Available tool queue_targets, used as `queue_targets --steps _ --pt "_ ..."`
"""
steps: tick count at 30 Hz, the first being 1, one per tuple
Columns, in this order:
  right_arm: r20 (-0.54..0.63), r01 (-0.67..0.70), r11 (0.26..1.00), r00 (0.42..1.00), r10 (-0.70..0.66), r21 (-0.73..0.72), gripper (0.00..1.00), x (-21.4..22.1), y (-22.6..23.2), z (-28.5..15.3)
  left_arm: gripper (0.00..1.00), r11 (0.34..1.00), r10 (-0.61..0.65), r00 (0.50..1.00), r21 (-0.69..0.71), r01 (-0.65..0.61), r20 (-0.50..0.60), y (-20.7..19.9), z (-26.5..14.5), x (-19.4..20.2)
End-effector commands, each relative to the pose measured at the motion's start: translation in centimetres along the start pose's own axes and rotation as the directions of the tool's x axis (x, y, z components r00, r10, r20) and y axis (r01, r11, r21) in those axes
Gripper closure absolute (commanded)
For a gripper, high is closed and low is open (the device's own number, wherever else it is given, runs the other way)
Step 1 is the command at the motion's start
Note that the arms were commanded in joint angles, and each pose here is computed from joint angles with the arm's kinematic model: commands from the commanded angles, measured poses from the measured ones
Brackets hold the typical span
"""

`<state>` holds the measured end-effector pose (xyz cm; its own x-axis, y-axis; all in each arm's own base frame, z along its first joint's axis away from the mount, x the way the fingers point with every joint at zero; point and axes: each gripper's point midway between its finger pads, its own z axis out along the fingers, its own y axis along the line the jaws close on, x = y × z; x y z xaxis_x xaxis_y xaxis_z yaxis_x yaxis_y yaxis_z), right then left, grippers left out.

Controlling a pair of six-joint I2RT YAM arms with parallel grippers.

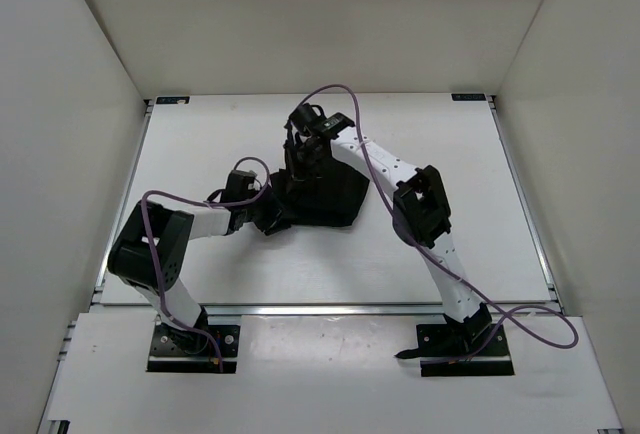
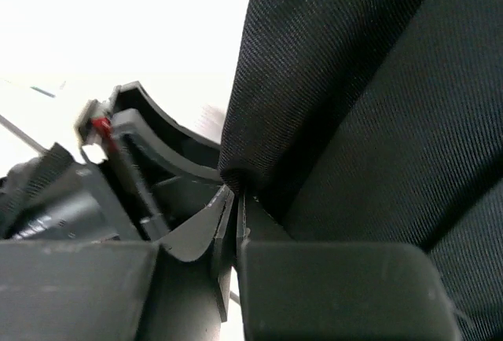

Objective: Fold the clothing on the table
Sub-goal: Fold the skirt

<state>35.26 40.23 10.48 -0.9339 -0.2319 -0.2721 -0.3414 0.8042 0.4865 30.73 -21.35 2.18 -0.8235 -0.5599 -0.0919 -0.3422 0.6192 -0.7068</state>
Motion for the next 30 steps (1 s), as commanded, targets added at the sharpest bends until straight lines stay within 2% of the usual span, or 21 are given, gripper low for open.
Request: queue_targets --steps 1,4,5,9,12,18,19,24,25,26,27,28,30 --pt "-0.019 0.027 0.999 0.999 -0.026 0.037 0.99 0.6 0.1 -0.9 0.38 0.995 -0.019 0.999 -0.102 0.016 -0.029 4.4 -0.6 1.0" --pt "-0.023 0.030 0.998 0.999 -0.028 0.060 1.00 1.0 -0.3 -0.3 0.32 0.996 -0.013 0.999 -0.094 0.011 -0.029 4.3 -1.3 0.4" --pt "-0.031 0.033 0.996 0.999 -0.031 0.077 1.00 1.4 -0.6 0.0 0.30 0.991 -0.037 0.998 -0.131 0.030 -0.050 4.7 -1.8 0.9" --pt "-0.075 0.065 0.993 0.995 -0.058 0.098 1.00 3.4 -1.0 1.7 0.28 0.990 -0.033 0.999 -0.140 0.031 -0.010 4.6 -3.3 0.3" --pt "-0.101 0.065 0.991 0.993 -0.054 0.113 1.00 5.0 -1.9 3.4 0.27 0.984 -0.045 0.995 -0.166 0.060 0.091 4.9 -6.1 -0.3" --pt "-0.018 0.079 0.989 0.997 -0.077 0.128 1.00 4.3 -0.7 5.3 0.26 0.985 -0.023 0.942 -0.152 0.078 0.334 4.6 -11.1 -4.8" --pt "-0.018 0.072 0.986 0.997 -0.070 0.151 1.00 4.4 -1.2 5.8 0.25 0.982 -0.024 0.941 -0.171 0.086 0.338 5.2 -11.4 -4.8" --pt "-0.016 0.117 0.964 0.993 -0.117 0.239 0.86 3.8 -0.5 4.5 0.25 0.979 0.001 0.947 -0.192 0.063 0.321 4.4 -12.9 -5.9" --pt "0.011 0.115 0.958 0.992 -0.123 0.264 0.66 3.3 0.1 3.1 0.25 0.980 0.000 0.949 -0.191 0.063 0.316 4.3 -13.2 -6.1" --pt "0.032 0.098 0.956 0.993 -0.111 0.277 0.37 3.2 0.7 1.4 0.24 0.980 0.016 0.947 -0.191 0.048 0.322 3.9 -13.5 -6.6" --pt "0.079 0.107 0.941 0.987 -0.139 0.320 0.24 2.7 1.1 -0.5 0.23 0.984 0.012 0.945 -0.172 0.047 0.327 3.2 -14.0 -7.0" --pt "0.104 0.100 0.933 0.984 -0.144 0.346 0.01 2.8 1.4 -1.7 0.25 0.985 0.011 0.944 -0.168 0.047 0.329 3.2 -14.4 -7.1" --pt "0.167 0.089 0.939 0.974 -0.151 0.332 0.01 3.2 2.7 -5.3 0.23 0.984 0.053 0.940 -0.176 0.008 0.337 2.1 -15.4 -8.2"
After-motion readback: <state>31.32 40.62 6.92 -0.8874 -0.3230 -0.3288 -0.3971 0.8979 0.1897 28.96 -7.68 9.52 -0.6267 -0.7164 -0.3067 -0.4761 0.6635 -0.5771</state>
